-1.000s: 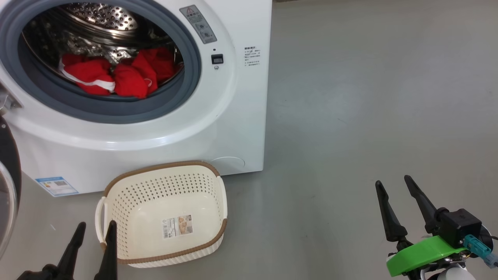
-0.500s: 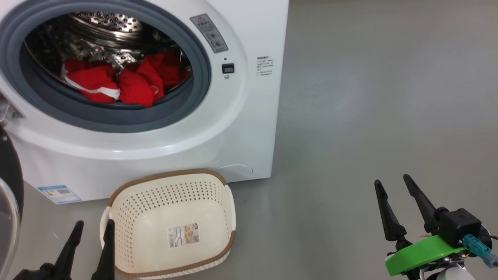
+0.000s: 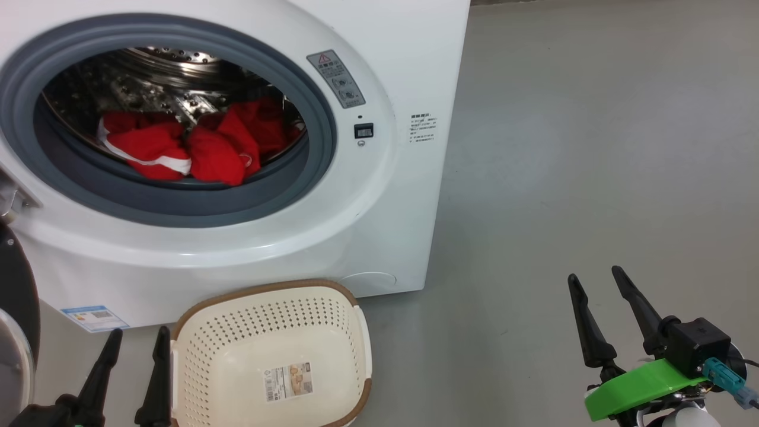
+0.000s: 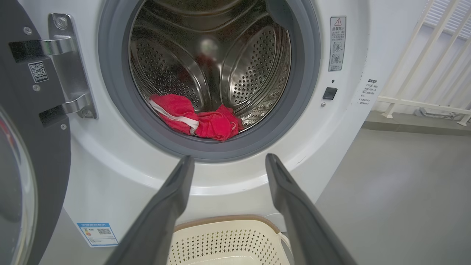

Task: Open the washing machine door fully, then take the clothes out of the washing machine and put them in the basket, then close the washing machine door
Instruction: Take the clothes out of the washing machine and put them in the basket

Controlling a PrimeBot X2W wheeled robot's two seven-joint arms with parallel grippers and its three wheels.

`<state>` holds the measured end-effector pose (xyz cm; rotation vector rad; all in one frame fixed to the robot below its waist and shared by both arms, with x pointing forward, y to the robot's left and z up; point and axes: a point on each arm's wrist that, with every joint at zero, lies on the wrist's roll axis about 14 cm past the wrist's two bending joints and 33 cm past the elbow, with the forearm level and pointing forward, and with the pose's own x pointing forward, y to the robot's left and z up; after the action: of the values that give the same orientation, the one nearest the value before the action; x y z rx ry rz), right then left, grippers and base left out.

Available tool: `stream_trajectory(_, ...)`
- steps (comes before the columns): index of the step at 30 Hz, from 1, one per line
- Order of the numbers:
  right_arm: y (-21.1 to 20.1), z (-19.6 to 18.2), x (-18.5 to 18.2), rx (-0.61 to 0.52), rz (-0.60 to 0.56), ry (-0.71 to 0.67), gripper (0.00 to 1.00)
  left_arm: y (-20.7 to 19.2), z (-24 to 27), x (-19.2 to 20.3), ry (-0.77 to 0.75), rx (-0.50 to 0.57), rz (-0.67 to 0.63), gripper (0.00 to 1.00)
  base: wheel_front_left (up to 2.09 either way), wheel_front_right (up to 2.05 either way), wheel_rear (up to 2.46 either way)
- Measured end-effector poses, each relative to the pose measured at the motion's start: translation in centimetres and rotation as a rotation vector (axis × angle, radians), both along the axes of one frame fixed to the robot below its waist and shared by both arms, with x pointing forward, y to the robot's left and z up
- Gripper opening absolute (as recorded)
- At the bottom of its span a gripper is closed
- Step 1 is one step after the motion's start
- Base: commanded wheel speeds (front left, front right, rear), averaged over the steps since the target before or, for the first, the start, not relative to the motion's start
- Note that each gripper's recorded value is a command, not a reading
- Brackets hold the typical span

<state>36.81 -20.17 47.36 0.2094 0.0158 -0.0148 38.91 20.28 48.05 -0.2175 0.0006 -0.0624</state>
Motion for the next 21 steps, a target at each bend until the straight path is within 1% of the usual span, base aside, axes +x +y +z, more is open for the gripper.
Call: stream_trajectory(21,0.1,-0.4,0.0,0.001,0.000,0.013,1.00,-0.5,-1.2,0.1,0.034,-0.013,-0.003,1.00,0.00,0.00,0.00)
